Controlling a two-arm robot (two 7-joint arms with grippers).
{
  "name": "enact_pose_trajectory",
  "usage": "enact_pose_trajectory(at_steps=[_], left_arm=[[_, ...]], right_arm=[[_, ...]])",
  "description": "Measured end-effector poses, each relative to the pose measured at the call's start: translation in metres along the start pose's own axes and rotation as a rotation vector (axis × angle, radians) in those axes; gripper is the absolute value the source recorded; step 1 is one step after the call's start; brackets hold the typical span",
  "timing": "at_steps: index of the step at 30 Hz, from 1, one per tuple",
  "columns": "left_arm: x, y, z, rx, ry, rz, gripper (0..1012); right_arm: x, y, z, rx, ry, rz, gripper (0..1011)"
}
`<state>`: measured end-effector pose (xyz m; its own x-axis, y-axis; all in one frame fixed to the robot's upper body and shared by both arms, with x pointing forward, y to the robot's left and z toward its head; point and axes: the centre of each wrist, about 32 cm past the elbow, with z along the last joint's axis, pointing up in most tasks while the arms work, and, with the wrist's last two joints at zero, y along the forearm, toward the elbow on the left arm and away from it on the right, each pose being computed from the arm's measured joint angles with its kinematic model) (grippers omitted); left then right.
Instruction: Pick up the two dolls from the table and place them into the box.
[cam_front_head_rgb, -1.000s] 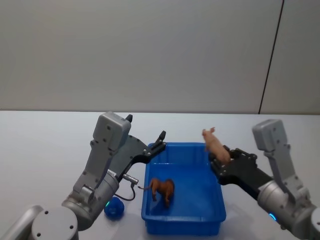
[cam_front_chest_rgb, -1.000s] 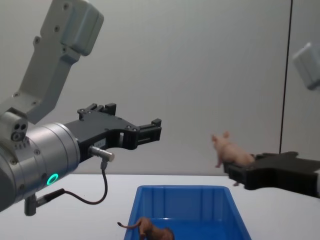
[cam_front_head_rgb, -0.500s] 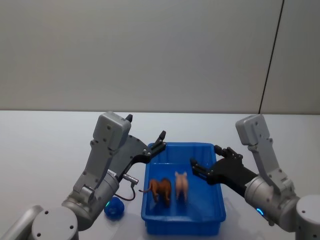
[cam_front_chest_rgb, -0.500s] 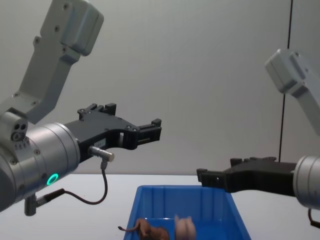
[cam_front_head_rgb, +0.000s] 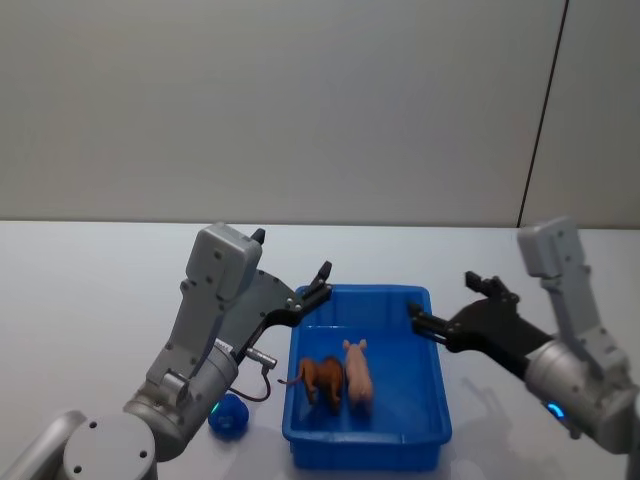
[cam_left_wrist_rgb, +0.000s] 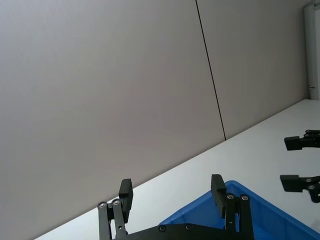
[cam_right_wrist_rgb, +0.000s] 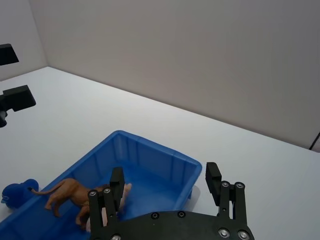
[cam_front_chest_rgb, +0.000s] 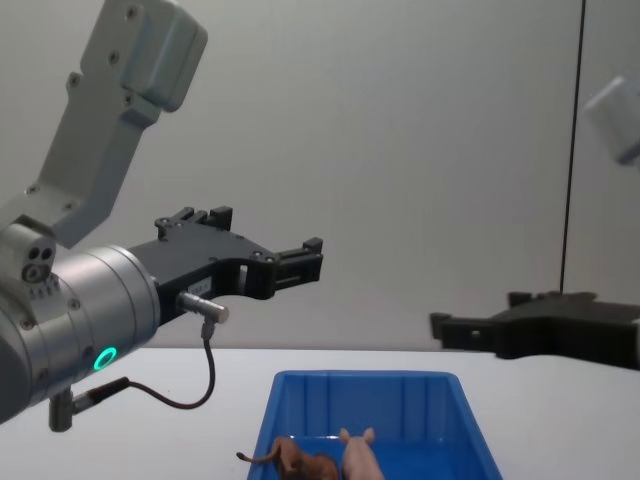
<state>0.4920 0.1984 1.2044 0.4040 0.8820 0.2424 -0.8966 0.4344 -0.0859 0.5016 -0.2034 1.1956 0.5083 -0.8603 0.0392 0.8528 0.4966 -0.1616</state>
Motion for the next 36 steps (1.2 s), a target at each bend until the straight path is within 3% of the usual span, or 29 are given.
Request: enact_pose_trajectory(at_steps=[7, 18, 27, 36], left_arm=[[0.0000, 0.0000, 0.0000, 0.000, 0.000, 0.000, 1000], [0.0047, 0.0056, -0.0005, 0.019, -0.012, 0.004, 1000], [0.0115, 0.0230, -0.0039, 0.082, -0.011, 0.025, 1000], [0.0183, 0.0511, -0.0146, 0.181, 0.013, 0.062, 1000]], right_arm=[[0.015, -0.015, -0.004, 0.029, -0.006, -0.007, 1001], [0.024, -0.025, -0.007, 0.048, -0.013, -0.011, 1001], [0.028, -0.029, -0.008, 0.055, -0.016, -0.013, 1001], [0.030, -0.031, -0.008, 0.058, -0.019, -0.013, 1001]])
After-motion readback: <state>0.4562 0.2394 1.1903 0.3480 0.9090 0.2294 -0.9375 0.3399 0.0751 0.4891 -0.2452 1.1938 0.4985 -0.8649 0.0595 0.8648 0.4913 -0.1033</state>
